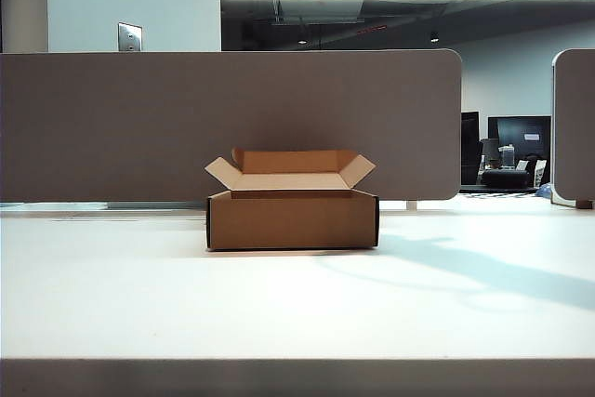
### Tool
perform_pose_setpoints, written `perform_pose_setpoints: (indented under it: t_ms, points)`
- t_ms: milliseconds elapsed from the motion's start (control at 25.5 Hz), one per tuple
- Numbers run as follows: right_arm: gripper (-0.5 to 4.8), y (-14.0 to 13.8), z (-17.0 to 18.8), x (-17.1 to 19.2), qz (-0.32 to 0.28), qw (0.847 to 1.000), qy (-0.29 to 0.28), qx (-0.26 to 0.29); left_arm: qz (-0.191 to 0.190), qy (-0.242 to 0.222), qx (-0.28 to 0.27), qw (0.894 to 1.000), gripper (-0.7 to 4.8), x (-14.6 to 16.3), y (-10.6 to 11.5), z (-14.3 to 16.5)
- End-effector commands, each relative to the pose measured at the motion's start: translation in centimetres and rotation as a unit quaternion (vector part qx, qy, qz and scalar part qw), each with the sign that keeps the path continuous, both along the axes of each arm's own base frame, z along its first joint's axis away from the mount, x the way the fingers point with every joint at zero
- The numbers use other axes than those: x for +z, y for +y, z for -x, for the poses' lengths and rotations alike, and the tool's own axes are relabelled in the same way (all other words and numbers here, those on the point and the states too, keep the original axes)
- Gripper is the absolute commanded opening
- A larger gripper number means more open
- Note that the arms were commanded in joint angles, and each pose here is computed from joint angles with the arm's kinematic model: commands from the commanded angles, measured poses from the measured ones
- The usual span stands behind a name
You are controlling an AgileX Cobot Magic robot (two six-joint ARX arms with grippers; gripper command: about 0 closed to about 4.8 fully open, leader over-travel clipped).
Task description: Pick up all the paper balls on the table and put them in the paper box.
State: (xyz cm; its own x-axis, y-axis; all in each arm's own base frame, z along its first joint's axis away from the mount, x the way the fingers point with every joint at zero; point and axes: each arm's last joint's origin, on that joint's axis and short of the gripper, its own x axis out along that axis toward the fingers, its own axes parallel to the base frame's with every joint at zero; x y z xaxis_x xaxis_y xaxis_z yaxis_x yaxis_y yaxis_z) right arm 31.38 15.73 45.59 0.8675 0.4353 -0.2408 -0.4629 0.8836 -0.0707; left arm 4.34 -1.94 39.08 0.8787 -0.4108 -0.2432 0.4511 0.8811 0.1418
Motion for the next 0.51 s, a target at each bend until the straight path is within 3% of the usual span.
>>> perform_pose_setpoints:
  t_ms: [39, 235, 353, 510]
  points:
    - [0.40, -1.6, 3.4, 2.0, 0.004, 1.000, -0.005, 0.002, 0.007, -0.017, 0.002, 1.000, -0.05, -0.3, 0.4, 0.9]
    - [0.40, -4.8, 9.6, 2.9, -0.010, 0.999, -0.036, -0.008, 0.010, -0.019, -0.006, 1.000, -0.05, -2.6, 0.5, 1.3]
    - [0.40, -8.0, 15.7, 1.3, -0.017, 0.998, -0.058, -0.030, 0.022, -0.044, -0.015, 0.999, -0.05, -5.2, 0.1, 0.4]
    - [0.40, -10.3, 20.1, -1.3, -0.023, 0.996, -0.073, -0.036, 0.029, -0.054, -0.030, 0.998, -0.05, -7.4, -0.7, -1.2]
